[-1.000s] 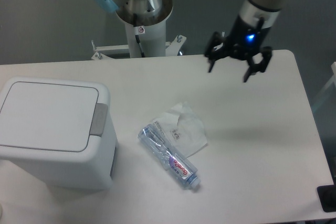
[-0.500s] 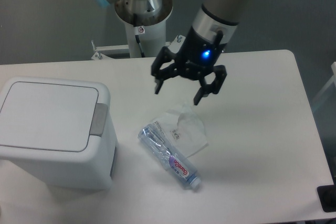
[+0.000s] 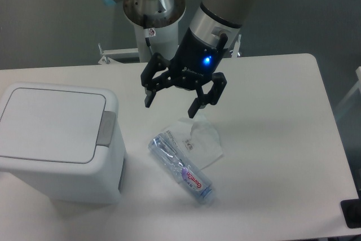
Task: Open the trash can
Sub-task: 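Move the open gripper across the table toward the white trash can, then lower the gripper onto the lid edge of the white trash can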
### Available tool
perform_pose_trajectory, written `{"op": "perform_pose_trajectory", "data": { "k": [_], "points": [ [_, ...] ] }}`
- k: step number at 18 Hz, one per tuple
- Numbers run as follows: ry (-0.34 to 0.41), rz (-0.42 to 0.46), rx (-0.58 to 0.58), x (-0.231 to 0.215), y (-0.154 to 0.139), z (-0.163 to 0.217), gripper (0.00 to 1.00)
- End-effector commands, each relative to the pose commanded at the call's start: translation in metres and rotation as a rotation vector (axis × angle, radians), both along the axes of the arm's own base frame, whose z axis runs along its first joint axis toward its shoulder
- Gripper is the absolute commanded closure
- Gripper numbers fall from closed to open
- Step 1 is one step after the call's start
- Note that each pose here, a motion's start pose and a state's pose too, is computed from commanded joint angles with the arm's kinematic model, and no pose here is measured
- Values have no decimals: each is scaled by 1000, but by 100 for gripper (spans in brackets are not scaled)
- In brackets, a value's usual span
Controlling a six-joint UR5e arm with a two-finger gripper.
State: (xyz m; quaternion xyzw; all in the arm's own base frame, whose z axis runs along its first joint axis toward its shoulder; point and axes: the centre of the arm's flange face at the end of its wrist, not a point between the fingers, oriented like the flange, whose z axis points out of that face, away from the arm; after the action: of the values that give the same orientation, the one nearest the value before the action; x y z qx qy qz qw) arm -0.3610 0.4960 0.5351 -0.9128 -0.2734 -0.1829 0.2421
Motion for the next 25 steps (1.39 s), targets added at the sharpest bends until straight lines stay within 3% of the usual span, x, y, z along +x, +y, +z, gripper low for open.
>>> {"op": "perform_pose_trajectory", "data": {
  "k": [13, 19, 25],
  "points": [
    [28, -44, -70, 19, 29, -25, 0],
    [-7, -89, -97, 51, 66, -52, 0],
    [-4, -73, -90, 55, 70, -54, 0]
  ]
}}
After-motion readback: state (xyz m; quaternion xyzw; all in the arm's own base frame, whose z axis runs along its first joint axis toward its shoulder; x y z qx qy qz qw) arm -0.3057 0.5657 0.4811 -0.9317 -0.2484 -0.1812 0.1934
